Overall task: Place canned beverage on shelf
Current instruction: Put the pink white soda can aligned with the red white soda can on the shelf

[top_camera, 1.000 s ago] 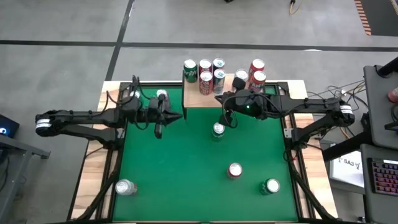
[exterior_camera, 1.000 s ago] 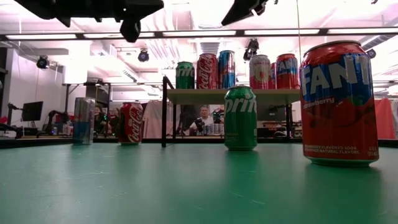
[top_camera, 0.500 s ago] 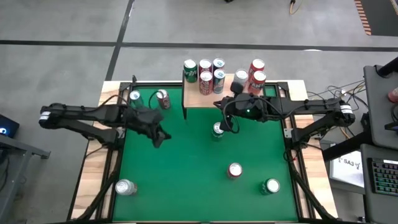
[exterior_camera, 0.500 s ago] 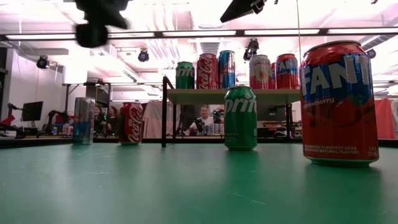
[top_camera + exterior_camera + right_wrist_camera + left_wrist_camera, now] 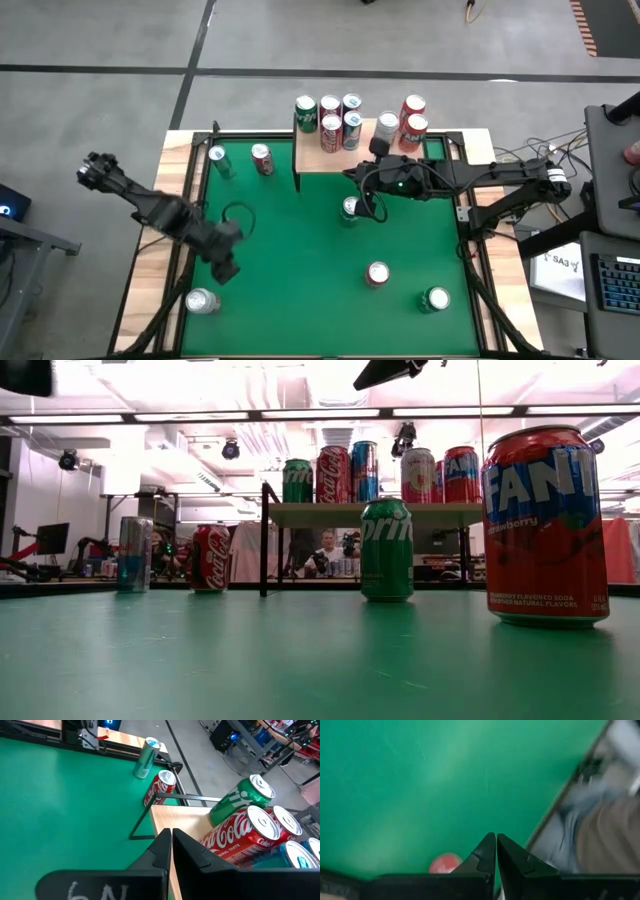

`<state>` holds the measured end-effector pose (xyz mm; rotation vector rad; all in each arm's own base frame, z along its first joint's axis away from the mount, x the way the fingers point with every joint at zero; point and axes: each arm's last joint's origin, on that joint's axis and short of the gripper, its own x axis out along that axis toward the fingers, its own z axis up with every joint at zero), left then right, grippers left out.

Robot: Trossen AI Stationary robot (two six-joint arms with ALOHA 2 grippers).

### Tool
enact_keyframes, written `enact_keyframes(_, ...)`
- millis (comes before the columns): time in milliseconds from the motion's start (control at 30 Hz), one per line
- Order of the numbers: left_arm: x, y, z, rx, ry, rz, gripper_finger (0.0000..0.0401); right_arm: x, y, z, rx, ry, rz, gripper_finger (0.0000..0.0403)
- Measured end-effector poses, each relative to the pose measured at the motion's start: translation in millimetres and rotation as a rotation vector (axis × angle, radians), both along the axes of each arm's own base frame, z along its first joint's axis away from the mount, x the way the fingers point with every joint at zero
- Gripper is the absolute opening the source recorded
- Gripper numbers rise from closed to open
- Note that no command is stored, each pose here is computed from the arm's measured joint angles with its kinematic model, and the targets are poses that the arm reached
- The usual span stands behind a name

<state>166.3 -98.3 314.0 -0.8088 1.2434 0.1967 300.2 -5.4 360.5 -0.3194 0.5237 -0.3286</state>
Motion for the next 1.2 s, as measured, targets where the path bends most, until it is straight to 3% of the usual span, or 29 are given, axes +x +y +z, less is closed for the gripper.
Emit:
enact_keyframes(233,-7.5,-23.9,-5.0,-0.019,0.082,-0.115,0.0000,-0.4,4.5,0.2,0.001,0.000,0.015,0.0009)
enact_keyframes(600,-16.9,-41.3,-13.9,-0.044,0.314,0.186,0.0018,-0.8,8.4,0.5,0.009,-0.004,0.024,0.0009)
enact_keyframes(767,-23.2,-61.7,-23.7,-0.045,0.421,0.238,0.0076,-1.1,8.4,-0.1,0.000,0.007,0.028,0.0009)
enact_keyframes(967,-22.0,-82.6,-31.9,-0.042,0.559,0.217,0.0185,-1.2,8.4,-0.3,0.000,0.010,0.028,0.0009)
enact_keyframes(1200,-14.2,-100.3,-38.7,0.116,0.618,0.152,0.0303,-1.6,11.9,-0.6,0.010,0.010,0.036,0.0009)
